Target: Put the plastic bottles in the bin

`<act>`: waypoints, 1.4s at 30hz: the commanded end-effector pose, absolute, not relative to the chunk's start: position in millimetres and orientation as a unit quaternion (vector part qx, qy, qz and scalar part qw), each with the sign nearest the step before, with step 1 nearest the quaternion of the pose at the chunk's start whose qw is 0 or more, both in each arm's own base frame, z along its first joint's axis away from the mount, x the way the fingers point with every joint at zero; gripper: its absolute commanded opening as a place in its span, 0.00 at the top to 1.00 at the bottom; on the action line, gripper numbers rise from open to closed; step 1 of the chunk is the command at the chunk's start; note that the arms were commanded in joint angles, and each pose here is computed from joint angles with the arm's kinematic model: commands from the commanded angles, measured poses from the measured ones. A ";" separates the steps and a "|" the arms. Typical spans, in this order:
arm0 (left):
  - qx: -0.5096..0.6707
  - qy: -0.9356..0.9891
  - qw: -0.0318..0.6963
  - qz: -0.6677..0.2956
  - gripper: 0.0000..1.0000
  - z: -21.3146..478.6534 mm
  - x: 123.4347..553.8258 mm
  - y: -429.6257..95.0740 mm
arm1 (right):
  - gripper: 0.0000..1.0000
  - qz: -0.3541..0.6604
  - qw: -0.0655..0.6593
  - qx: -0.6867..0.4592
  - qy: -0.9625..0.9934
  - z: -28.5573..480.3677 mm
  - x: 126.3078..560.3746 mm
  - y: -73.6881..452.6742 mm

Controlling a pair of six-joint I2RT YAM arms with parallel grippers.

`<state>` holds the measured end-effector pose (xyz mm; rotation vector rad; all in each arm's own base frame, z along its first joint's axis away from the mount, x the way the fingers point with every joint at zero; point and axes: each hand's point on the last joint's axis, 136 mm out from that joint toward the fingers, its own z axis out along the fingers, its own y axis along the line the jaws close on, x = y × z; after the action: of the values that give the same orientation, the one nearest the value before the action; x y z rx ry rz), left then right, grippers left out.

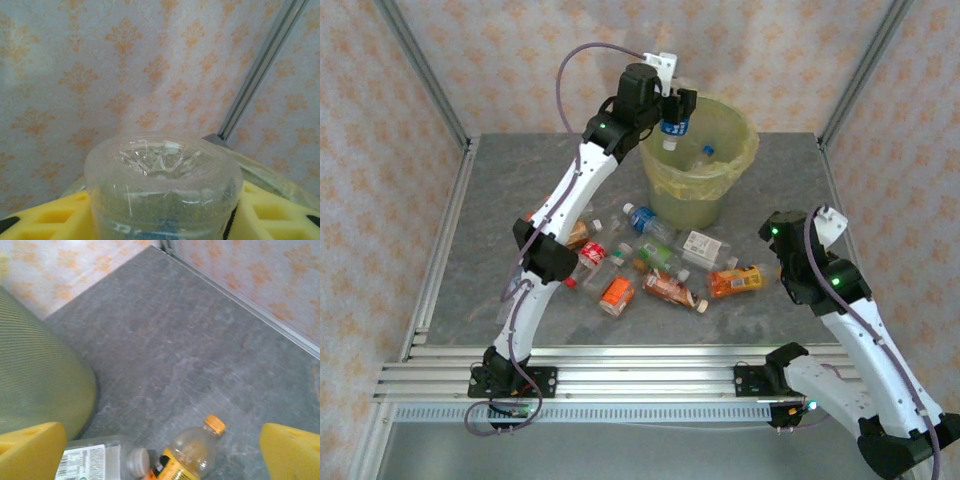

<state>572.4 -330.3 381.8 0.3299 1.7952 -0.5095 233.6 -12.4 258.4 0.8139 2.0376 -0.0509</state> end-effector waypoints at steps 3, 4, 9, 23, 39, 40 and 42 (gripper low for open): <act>0.177 0.780 0.578 -0.161 0.36 356.9 572.6 -339.1 | 0.01 -0.053 0.409 0.377 0.829 225.3 206.9 -29.3; 0.178 0.781 0.577 -0.159 0.36 355.5 573.0 -338.9 | 0.01 -0.050 0.401 0.381 0.832 220.3 205.1 -28.9; 0.184 0.789 0.569 -0.141 0.29 342.6 576.4 -336.7 | 0.01 -0.057 0.355 0.406 0.840 188.7 189.0 -32.5; 0.179 0.765 0.599 -0.154 0.02 377.9 569.8 -334.3 | 0.01 -0.032 0.339 0.430 0.836 169.8 171.1 -34.9; 0.138 0.712 0.667 -0.173 0.00 529.7 479.9 -271.9 | 0.01 0.043 0.315 0.415 0.852 149.4 187.1 -4.8; 0.134 0.715 0.665 -0.169 0.00 533.4 473.8 -265.6 | 0.01 0.047 0.313 0.415 0.853 147.4 188.0 -3.0; 0.126 0.724 0.660 -0.155 0.00 538.1 460.0 -251.6 | 0.01 0.057 0.311 0.417 0.852 144.0 190.2 0.2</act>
<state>489.9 -282.4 510.1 0.3451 1.6371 -0.3860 186.6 -5.2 149.7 1.0938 2.2492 0.1050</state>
